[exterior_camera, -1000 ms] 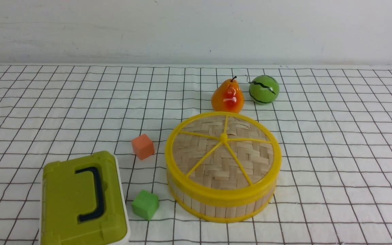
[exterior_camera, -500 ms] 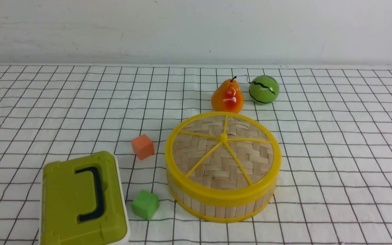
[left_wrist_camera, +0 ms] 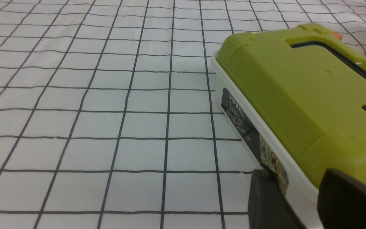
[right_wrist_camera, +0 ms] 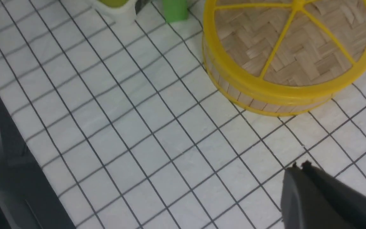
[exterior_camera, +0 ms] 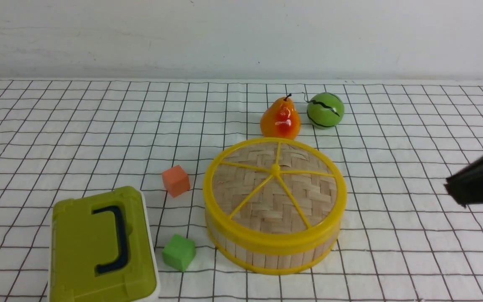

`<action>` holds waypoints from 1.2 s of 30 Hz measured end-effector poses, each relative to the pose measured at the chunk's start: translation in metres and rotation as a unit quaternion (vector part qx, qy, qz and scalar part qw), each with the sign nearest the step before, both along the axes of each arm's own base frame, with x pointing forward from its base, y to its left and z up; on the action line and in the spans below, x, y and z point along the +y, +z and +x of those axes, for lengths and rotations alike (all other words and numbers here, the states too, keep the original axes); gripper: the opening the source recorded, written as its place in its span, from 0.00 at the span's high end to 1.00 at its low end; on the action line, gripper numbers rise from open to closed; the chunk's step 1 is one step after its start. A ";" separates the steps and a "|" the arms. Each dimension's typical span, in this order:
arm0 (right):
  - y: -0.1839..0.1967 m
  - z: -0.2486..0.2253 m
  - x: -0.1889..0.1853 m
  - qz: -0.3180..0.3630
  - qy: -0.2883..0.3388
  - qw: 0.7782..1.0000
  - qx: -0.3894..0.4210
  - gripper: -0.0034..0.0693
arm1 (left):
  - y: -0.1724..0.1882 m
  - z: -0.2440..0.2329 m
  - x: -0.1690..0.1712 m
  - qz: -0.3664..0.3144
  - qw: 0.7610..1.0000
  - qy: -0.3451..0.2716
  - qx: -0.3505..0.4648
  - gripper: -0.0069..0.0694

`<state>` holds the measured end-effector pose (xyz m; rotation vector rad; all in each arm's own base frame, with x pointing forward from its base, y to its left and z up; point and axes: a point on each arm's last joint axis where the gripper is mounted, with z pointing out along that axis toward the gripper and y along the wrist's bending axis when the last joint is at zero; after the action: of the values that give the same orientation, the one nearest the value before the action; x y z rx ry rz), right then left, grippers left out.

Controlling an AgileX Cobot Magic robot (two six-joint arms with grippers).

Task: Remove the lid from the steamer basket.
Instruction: Use the right arm to lift the lid of the steamer

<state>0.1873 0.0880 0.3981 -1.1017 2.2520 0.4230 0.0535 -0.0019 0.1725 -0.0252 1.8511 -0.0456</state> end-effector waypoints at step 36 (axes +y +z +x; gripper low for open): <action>-0.136 0.202 0.153 -0.079 -0.105 0.986 0.106 0.56 | 0.000 0.000 0.000 0.000 1.000 0.000 0.000 0.60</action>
<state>0.3890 0.2408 0.2617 -0.9177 2.5966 0.2895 0.0535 -0.0019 0.1725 -0.0252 1.8511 -0.0456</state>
